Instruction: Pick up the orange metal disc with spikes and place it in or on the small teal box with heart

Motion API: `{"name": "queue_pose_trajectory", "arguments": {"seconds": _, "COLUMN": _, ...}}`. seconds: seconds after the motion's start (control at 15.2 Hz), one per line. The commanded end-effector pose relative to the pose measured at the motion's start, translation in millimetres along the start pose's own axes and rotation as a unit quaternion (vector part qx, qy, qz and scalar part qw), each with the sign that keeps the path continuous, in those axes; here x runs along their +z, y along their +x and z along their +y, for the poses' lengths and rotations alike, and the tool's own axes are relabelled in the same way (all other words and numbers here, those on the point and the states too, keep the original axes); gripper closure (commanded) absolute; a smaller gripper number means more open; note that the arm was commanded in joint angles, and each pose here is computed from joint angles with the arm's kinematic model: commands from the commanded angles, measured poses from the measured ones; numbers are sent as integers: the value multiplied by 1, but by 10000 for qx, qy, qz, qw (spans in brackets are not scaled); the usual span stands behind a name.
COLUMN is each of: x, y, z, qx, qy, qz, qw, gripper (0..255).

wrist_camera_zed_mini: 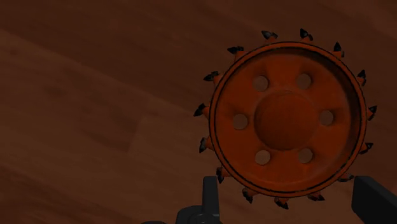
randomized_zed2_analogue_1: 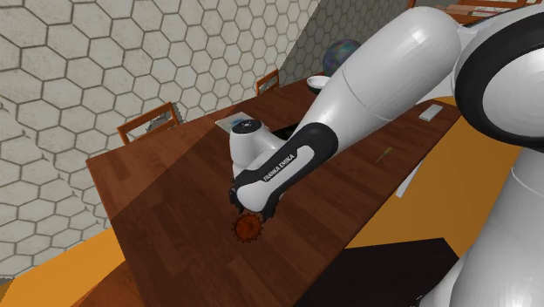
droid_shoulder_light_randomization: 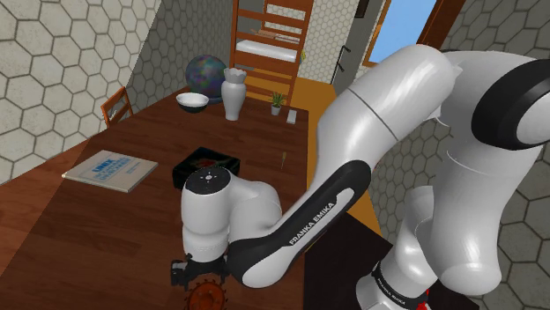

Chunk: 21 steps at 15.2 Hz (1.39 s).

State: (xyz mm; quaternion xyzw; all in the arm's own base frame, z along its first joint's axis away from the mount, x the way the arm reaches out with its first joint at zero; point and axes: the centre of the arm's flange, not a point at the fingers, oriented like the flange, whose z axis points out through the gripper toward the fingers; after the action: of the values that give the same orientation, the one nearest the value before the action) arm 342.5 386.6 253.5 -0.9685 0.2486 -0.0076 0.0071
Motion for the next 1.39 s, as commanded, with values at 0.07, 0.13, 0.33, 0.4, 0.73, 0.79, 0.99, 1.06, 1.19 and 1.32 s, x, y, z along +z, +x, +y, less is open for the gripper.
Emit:
{"name": "queue_pose_trajectory", "arguments": {"seconds": 0.07, "x": -16, "y": 0, "z": -1, "qx": 0, "qy": -1, "qz": 0, "qw": 10000, "gripper": 255}}
{"name": "queue_pose_trajectory", "arguments": {"seconds": 0.13, "x": -21, "y": 0, "z": -1, "qx": 0, "qy": -1, "qz": 0, "qw": 10000, "gripper": 255}}
{"name": "queue_pose_trajectory", "arguments": {"seconds": 0.33, "x": -37, "y": 0, "z": -1, "qx": 0, "qy": -1, "qz": 0, "qw": 10000, "gripper": 255}}
{"name": "queue_pose_trajectory", "arguments": {"seconds": 0.4, "x": -42, "y": 0, "z": -1, "qx": 0, "qy": -1, "qz": 0, "qw": 10000, "gripper": 255}}
{"name": "queue_pose_trajectory", "arguments": {"seconds": 0.73, "x": -58, "y": 1, "z": -2, "qx": 0, "qy": 2, "qz": 1, "qw": 10000, "gripper": 255}}
{"name": "queue_pose_trajectory", "arguments": {"seconds": 0.79, "x": -58, "y": 1, "z": -2, "qx": 0, "qy": 2, "qz": 1, "qw": 10000, "gripper": 0}}
{"name": "queue_pose_trajectory", "arguments": {"seconds": 0.99, "x": -28, "y": 9, "z": -22, "qx": -900, "qy": -181, "qz": -735, "qw": 9931, "gripper": 0}}
{"name": "queue_pose_trajectory", "arguments": {"seconds": 1.06, "x": -23, "y": 9, "z": -22, "qx": -900, "qy": -181, "qz": -735, "qw": 9931, "gripper": 0}}
{"name": "queue_pose_trajectory", "arguments": {"seconds": 1.19, "x": -12, "y": 7, "z": -22, "qx": -900, "qy": -181, "qz": -735, "qw": 9931, "gripper": 0}}
{"name": "queue_pose_trajectory", "arguments": {"seconds": 1.32, "x": -2, "y": 6, "z": -21, "qx": -900, "qy": -181, "qz": -735, "qw": 9931, "gripper": 0}}
